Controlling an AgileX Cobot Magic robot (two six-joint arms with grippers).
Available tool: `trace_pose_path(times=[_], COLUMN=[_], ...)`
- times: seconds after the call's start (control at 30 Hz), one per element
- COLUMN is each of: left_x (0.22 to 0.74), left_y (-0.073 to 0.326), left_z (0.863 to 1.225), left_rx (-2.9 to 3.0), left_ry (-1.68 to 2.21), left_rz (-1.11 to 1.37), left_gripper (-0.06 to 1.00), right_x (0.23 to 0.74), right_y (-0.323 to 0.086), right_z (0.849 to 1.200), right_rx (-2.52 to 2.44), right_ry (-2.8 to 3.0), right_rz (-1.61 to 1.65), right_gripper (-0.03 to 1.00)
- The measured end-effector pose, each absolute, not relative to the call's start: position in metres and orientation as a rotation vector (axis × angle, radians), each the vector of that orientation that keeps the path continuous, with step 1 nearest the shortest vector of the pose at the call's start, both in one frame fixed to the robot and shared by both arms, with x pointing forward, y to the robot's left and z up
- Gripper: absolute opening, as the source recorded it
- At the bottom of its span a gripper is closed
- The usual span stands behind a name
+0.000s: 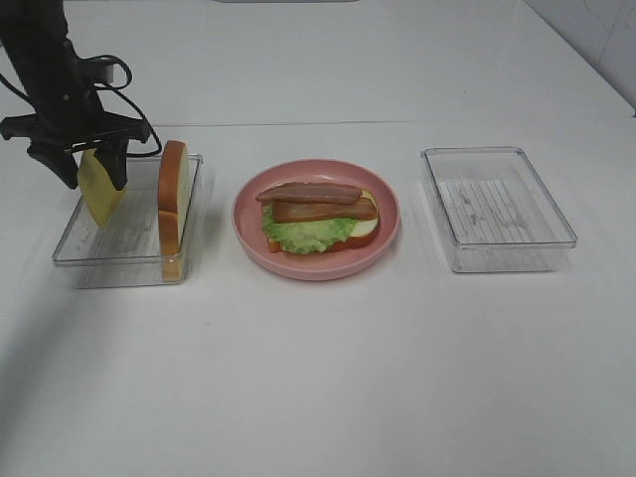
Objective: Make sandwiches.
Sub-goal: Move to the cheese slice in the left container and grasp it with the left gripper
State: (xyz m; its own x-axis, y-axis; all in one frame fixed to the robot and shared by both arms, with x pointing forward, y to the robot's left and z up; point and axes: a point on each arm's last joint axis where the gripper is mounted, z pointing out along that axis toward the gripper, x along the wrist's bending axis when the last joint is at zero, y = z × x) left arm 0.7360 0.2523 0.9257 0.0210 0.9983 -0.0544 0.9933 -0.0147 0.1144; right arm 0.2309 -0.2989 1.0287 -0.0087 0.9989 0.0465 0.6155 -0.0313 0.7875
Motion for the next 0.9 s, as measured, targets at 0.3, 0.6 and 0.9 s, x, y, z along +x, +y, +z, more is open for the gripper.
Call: trace_pose_path(times=[0.3,0.6,0.9], left_x=[0.7381,0.7382,0.7385], left_y=[0.2522,0.2539,0.2567], left_z=[0.9299,0.9298,0.9299], left_rx=[2.146,2.16,2.176], left_ry=[2.107,2.109,2.121], left_rz=[0.079,0.101,0.139], left_gripper=[0.56,0.49,0.36], right_x=[0.2309,0.2309,0.2309], right_y=[-0.2989,-0.2989,-0.2989], right_z=[1.0287,1.0287,1.0287], right_rx=[1.703,1.703,1.703], right_ry=[1.68,1.68,1.68], right_rz=[0.868,0.868,0.868], right_gripper=[0.75,0.75,0.75])
